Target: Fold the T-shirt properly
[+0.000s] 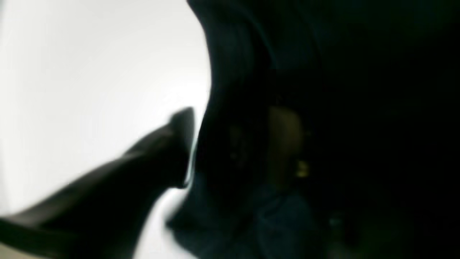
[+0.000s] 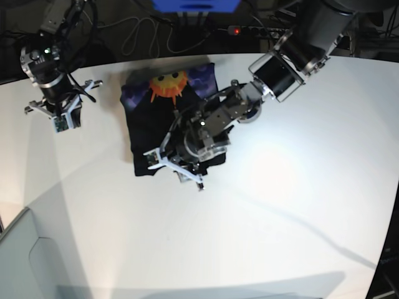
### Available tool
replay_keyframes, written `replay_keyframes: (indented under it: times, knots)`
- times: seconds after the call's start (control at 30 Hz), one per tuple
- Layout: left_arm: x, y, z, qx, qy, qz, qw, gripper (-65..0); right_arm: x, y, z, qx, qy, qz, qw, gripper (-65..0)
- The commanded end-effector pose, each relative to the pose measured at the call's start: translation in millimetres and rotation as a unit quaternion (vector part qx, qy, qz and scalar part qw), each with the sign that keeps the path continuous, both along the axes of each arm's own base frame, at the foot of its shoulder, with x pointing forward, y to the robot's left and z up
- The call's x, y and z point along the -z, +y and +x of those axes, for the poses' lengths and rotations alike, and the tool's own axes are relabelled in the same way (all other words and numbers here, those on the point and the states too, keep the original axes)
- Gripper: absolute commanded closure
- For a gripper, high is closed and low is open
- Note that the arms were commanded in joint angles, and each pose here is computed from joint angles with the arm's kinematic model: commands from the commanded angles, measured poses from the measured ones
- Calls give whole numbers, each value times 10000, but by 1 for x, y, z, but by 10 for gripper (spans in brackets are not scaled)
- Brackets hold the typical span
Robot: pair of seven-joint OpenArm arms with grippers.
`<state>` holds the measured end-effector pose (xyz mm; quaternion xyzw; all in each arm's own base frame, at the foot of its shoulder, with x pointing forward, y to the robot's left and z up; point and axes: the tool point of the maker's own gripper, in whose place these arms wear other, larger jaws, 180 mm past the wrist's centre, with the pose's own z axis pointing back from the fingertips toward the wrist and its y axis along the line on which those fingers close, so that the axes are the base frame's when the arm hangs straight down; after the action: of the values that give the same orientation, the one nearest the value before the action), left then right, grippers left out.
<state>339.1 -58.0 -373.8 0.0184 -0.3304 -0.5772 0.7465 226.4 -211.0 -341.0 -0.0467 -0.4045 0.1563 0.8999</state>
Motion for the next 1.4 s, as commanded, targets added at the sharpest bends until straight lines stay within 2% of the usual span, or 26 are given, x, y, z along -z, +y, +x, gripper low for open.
replay_keyframes:
  times: [0.0,0.07,0.2,0.27,0.37,0.43,0.53,0.67,0.77,0.9,1.13,1.27,1.37]
  knots:
    - [-25,-9,11,73,-323,-224,9992,-390,-8,3,2,-130,-150,-4,9998,-6]
    - [-41,-12,12,111,-518,-354,9980,-396,-6,5,0,-149,-118,9,9998,-6]
    - [-70,9,24,-293,-779,-739,9938,-396,-5,12,-1,-100,-123,143,9998,-5]
    - [-83,28,32,-700,-873,-993,9888,-396,-10,14,0,-129,-195,127,9996,-3]
    - [-91,80,40,-1546,-962,-1253,9753,-396,-21,28,-1,-219,-350,202,9989,-1]
    - [-91,119,39,-2147,-984,-1374,9620,-396,-30,44,0,-386,-491,339,9975,-1]
    - [-83,176,27,-2982,-960,-1408,9392,-396,-25,75,-5,-776,-395,579,9945,-1]
    - [-66,260,-4,-4162,-889,-1282,8958,-397,-16,119,-7,-1319,-261,946,9864,-1]
    - [-57,303,-30,-4759,-733,-1423,8648,-397,-4,139,-12,-1560,-75,1148,9810,-1]
    - [-56,354,-61,-5327,-636,-1702,8266,-397,23,143,-24,-1548,340,1315,9786,-1]
    - [-59,399,-93,-5812,-616,-1935,7880,-397,35,139,-48,-1621,594,1305,9763,-1]
    - [-57,413,-101,-6012,-622,-1908,7735,-393,42,137,-55,-1622,721,1305,9754,-1]
    - [-57,417,-105,-6093,-627,-1912,7670,-394,41,137,-54,-1626,691,1304,9756,-1]
